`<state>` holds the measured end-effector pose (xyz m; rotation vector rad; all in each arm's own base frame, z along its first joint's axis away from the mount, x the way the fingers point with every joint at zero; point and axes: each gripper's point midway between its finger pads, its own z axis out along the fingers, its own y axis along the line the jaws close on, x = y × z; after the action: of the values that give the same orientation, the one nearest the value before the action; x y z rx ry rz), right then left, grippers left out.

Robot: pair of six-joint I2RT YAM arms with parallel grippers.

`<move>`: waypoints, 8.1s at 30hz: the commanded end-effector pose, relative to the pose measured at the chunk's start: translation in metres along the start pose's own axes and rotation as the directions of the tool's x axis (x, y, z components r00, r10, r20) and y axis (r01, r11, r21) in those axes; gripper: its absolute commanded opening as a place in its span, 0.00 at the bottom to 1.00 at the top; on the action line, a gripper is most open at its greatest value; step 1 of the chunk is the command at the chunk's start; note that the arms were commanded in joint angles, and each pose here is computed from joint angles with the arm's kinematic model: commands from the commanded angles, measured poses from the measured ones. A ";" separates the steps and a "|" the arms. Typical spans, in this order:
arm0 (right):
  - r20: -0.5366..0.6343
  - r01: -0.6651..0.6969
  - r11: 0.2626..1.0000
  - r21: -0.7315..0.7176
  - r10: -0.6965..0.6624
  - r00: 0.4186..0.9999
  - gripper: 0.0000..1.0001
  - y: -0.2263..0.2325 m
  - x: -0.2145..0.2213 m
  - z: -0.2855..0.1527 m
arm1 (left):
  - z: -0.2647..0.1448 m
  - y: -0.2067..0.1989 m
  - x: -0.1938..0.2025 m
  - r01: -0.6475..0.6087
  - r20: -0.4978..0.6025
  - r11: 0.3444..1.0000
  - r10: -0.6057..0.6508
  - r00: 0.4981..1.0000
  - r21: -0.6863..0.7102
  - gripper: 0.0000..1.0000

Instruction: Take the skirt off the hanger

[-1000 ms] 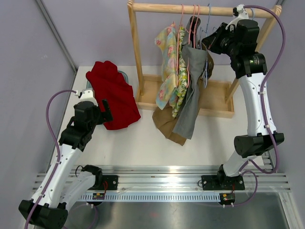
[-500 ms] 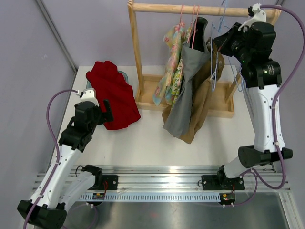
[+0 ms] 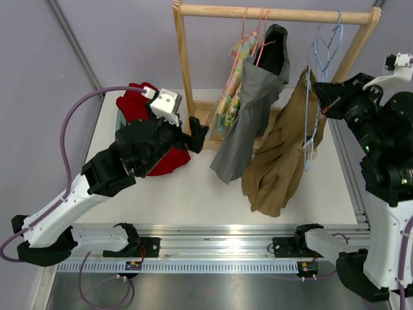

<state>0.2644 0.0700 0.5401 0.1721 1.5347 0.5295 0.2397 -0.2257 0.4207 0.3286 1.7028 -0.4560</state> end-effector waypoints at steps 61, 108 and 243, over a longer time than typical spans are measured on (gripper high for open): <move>0.343 -0.037 0.995 0.091 0.004 0.939 0.00 -0.028 -0.029 -0.064 | -0.173 -0.400 0.062 -0.149 0.087 0.401 0.167 0.982 0.904 0.00; 0.002 0.056 0.730 -0.682 -0.074 0.997 0.00 0.110 0.046 -0.248 | -0.001 0.184 -0.207 -0.071 0.325 0.808 0.313 0.892 -0.585 0.00; -0.128 0.031 0.995 -0.095 -0.043 0.991 0.06 -0.003 0.071 0.246 | -0.024 0.180 0.204 0.108 -0.277 0.889 -0.252 0.927 -0.446 0.99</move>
<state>0.5023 0.1537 0.4603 0.0308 1.7066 0.6023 0.2555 -0.0549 0.1851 -0.1137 2.1833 -0.1084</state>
